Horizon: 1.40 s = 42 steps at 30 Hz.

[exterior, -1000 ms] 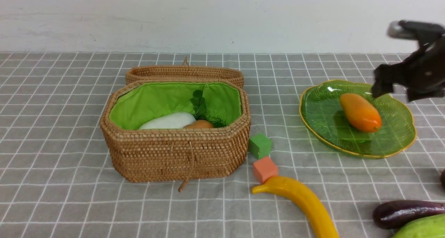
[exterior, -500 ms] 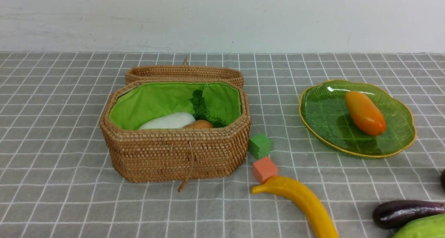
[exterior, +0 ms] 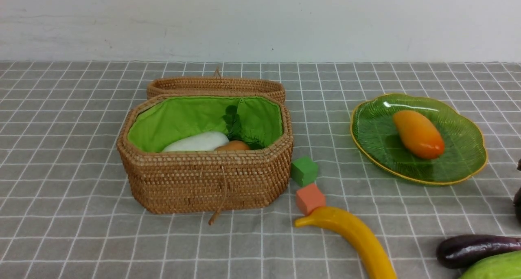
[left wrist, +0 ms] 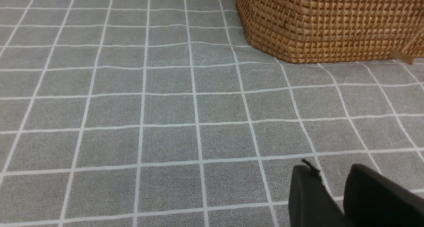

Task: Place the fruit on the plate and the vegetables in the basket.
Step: Use the right arm to grab a mangosteen and put it into the right plate

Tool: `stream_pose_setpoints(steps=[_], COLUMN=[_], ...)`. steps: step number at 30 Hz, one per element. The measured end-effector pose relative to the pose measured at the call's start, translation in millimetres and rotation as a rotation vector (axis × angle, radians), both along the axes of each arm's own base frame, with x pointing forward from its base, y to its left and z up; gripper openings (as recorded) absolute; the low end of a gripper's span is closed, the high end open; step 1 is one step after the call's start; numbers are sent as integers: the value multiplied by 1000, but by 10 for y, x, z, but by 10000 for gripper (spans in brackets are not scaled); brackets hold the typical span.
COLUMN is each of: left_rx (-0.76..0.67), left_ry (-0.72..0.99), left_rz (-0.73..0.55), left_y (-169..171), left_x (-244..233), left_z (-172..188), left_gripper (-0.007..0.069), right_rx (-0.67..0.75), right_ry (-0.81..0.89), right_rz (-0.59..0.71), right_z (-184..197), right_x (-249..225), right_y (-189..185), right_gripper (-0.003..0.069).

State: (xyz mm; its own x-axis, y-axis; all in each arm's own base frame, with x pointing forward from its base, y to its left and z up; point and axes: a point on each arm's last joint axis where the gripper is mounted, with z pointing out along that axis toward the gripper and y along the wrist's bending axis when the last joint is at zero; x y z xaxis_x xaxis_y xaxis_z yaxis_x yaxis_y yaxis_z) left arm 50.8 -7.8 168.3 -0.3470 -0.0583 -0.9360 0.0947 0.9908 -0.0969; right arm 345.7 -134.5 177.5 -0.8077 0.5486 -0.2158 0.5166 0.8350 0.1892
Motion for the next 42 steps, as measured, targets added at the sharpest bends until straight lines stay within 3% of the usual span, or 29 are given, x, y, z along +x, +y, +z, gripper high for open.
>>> stream_pose_setpoints(steps=[7, 11, 16, 20, 27, 32, 39, 42], left_rx=[0, 0, 0, 0, 0, 0, 0, 0], left_ry=[0, 0, 0, 0, 0, 0, 0, 0], left_rz=[0, 0, 0, 0, 0, 0, 0, 0], left_y=[0, 0, 0, 0, 0, 0, 0, 0], left_x=[0, 0, 0, 0, 0, 0, 0, 0], left_z=[0, 0, 0, 0, 0, 0, 0, 0], left_gripper=[176, 179, 184, 187, 196, 198, 200, 200], right_rx=[-21, -13, -29, -58, -30, -30, -35, -46], right_ry=[-105, -336, -555, -595, -490, -472, -464, -467], right_rz=[-7, 13, 212, 327, 272, 271, 289, 301], right_z=[345, 956, 1398, 1227, 432, 354, 411, 526], right_x=[140, 369, 671, 927, 1246, 1260, 1229, 1186], right_y=[-41, 32, 430, 731, 743, 736, 744, 749], right_gripper=[562, 562, 562, 562, 562, 564, 677, 676])
